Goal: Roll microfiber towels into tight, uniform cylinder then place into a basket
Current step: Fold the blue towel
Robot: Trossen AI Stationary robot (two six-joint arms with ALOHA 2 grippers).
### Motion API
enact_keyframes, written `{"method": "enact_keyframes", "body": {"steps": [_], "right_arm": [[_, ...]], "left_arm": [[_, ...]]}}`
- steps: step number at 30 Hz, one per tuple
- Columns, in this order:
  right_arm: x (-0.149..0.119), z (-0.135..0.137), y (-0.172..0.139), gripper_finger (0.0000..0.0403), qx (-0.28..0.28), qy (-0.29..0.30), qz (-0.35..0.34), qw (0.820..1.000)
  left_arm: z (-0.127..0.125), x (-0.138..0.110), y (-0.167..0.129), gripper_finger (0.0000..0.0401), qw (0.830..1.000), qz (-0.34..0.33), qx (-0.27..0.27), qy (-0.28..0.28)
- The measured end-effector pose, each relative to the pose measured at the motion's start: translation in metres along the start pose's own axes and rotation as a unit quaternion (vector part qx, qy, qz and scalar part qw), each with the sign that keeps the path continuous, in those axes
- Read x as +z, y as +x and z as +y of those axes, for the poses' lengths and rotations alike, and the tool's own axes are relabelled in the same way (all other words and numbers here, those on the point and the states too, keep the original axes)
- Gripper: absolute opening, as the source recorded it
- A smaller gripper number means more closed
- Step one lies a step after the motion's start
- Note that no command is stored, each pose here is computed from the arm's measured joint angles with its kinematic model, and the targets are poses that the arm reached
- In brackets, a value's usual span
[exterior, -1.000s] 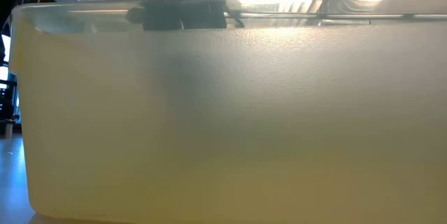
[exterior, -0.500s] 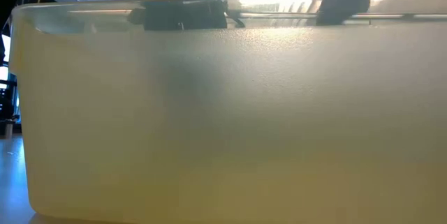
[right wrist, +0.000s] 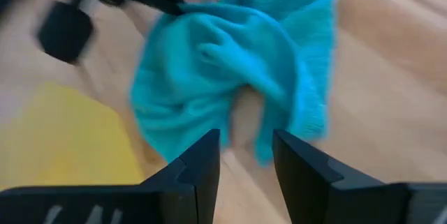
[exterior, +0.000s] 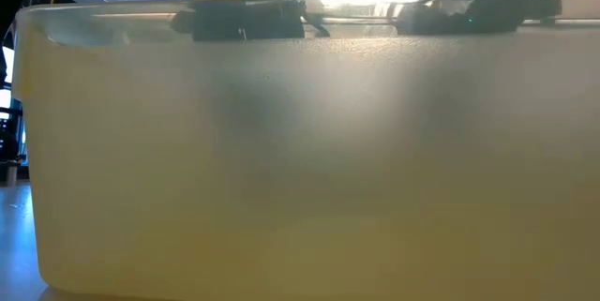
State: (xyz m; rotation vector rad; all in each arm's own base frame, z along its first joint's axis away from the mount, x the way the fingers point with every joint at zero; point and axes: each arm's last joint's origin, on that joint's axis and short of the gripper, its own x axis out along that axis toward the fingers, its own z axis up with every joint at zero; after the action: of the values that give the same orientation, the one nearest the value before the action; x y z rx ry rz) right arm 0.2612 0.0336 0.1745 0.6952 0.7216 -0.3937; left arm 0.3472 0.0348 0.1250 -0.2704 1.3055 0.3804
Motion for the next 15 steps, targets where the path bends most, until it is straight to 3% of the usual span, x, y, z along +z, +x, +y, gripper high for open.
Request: {"method": "enact_keyframes", "body": {"steps": [9,15], "right_arm": [[-0.011,-0.013,0.007,0.0206,-0.004,0.027,0.006,1.0],[-0.017,-0.015,0.021,0.0212,-0.014,0.036,0.025,0.999]], "left_arm": [[0.001,0.0,0.0,0.0004,1.0,-0.003,0.007,0.006],[0.006,0.002,0.001,0.0003,1.0,-0.003,0.004,0.0]]}}
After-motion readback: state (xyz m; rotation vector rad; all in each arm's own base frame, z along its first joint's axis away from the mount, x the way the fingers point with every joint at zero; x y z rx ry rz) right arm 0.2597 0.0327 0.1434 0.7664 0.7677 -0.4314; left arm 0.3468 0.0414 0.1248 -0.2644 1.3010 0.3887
